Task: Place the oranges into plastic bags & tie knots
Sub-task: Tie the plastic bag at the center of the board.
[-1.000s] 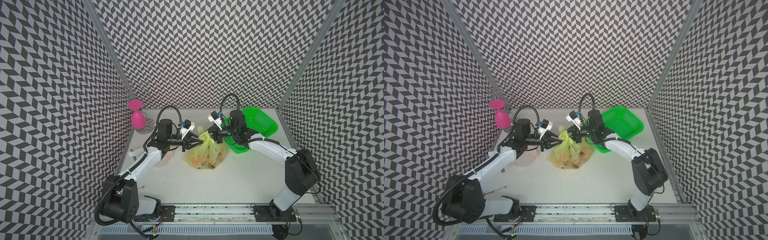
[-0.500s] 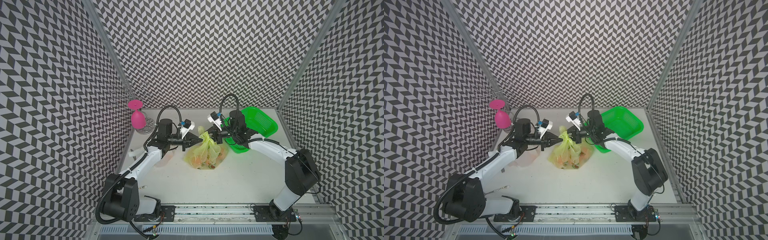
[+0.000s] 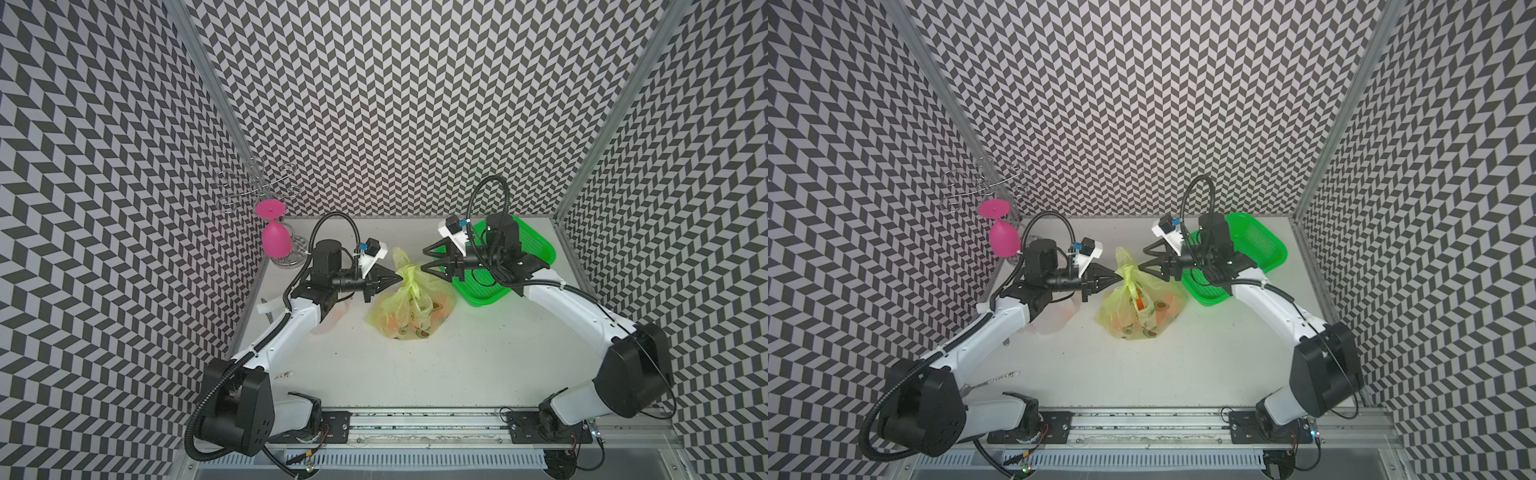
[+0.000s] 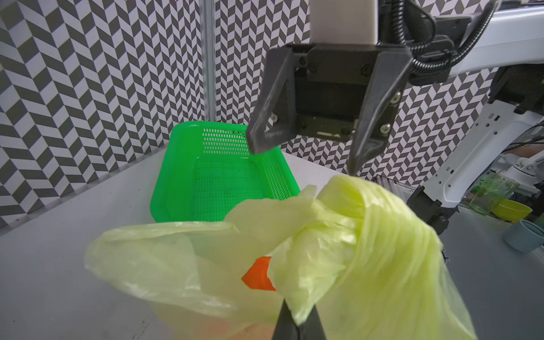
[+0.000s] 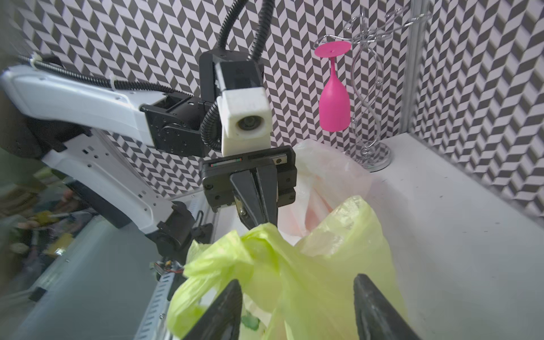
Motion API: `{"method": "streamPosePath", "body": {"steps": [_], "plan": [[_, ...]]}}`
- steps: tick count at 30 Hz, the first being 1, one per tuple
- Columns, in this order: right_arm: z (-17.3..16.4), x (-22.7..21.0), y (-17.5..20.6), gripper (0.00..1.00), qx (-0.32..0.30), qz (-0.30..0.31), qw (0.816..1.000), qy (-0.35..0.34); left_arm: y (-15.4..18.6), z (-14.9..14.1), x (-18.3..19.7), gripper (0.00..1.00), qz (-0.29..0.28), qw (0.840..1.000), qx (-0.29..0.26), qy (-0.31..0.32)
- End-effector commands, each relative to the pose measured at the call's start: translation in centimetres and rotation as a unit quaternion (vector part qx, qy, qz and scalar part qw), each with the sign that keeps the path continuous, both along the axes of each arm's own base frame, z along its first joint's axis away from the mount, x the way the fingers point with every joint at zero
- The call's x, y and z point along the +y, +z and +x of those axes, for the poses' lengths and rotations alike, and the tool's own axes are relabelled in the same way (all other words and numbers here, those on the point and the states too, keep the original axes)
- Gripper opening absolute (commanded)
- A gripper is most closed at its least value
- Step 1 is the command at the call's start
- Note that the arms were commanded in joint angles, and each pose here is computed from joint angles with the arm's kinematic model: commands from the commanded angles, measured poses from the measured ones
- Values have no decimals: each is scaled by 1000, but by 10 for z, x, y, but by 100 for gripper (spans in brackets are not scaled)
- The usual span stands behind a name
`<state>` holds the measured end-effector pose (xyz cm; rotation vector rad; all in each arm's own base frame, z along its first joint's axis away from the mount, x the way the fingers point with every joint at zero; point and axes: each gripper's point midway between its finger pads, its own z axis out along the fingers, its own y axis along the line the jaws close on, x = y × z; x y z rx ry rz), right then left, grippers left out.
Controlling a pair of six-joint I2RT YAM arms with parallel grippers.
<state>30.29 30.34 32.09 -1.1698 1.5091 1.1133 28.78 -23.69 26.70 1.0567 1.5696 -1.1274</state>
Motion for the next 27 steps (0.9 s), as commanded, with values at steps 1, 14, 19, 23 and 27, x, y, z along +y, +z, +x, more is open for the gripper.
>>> {"method": "streamPosePath", "body": {"steps": [1,14,19,23,27], "plan": [[-23,-10,-5,73,-72,-50,996,9,3,-1,0,0,0,1000,-8,12],[-61,24,-24,88,-93,-101,990,29,2,0,2,0,5,1000,-8,24],[-56,37,-32,85,-79,-108,991,12,2,1,2,0,5,1000,-8,26],[-51,41,-34,76,-71,-109,992,-5,3,0,1,0,5,1000,-10,25],[-48,39,-33,50,-75,-109,991,-16,2,0,1,0,6,1000,-12,27]]}}
